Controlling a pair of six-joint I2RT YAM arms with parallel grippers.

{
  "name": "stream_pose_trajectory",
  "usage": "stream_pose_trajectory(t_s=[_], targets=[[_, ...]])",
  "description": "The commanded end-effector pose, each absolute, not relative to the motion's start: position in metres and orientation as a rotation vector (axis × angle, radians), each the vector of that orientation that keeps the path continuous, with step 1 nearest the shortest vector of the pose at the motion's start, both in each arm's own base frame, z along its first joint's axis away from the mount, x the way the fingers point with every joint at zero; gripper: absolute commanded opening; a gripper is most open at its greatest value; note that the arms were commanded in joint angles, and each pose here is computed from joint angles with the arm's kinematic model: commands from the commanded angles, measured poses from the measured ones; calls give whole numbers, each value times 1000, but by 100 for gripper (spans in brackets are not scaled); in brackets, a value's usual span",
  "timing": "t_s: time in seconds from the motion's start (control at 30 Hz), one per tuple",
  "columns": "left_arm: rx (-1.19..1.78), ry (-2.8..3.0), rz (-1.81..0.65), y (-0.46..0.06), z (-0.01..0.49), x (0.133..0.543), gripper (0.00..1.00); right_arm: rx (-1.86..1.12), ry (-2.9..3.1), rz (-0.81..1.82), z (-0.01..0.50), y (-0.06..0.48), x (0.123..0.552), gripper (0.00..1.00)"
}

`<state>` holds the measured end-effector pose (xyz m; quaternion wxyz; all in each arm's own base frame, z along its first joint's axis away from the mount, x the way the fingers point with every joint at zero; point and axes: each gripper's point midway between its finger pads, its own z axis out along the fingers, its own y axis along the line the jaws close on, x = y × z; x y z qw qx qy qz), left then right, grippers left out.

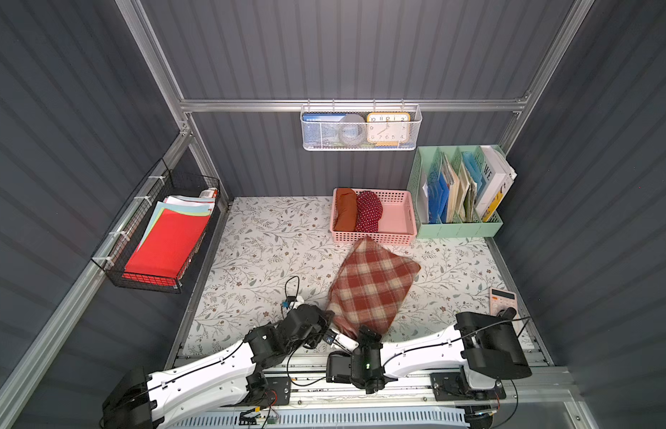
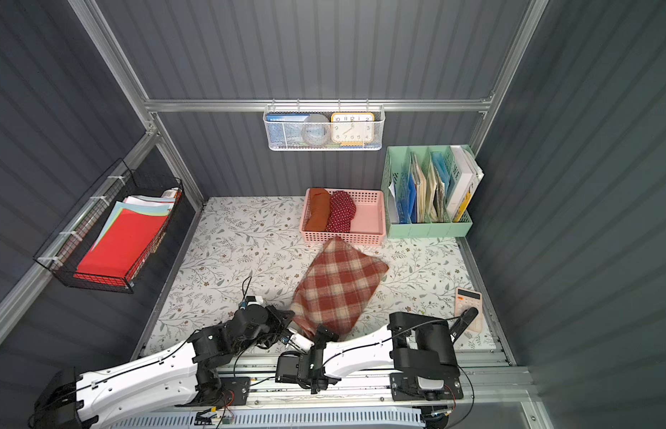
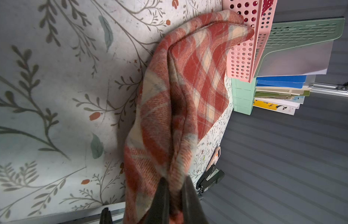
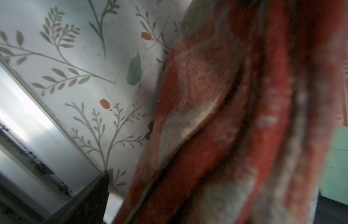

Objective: Roll up the skirts
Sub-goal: Roll the skirt at the center of the board.

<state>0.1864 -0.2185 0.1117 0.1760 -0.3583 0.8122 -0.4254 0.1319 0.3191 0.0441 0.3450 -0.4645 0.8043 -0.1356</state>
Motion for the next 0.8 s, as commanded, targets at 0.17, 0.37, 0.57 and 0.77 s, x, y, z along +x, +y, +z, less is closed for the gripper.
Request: stream_pose_trajectory(t_s=[0.17, 0.37, 0.57, 0.77], targets=[[-974, 2389, -1291, -235, 104, 171, 0, -932, 1937, -265, 99, 360, 150, 93], [-982, 2387, -1298, -234, 102, 170, 0, -918, 1886, -258, 110, 372, 141, 88], [-993, 2394, -1283, -232, 98, 169, 0, -915, 1881, -248, 113, 379, 136, 79], [-989, 2382, -1289, -231, 102, 169, 0, -926, 1886, -294, 98, 378, 141, 75]])
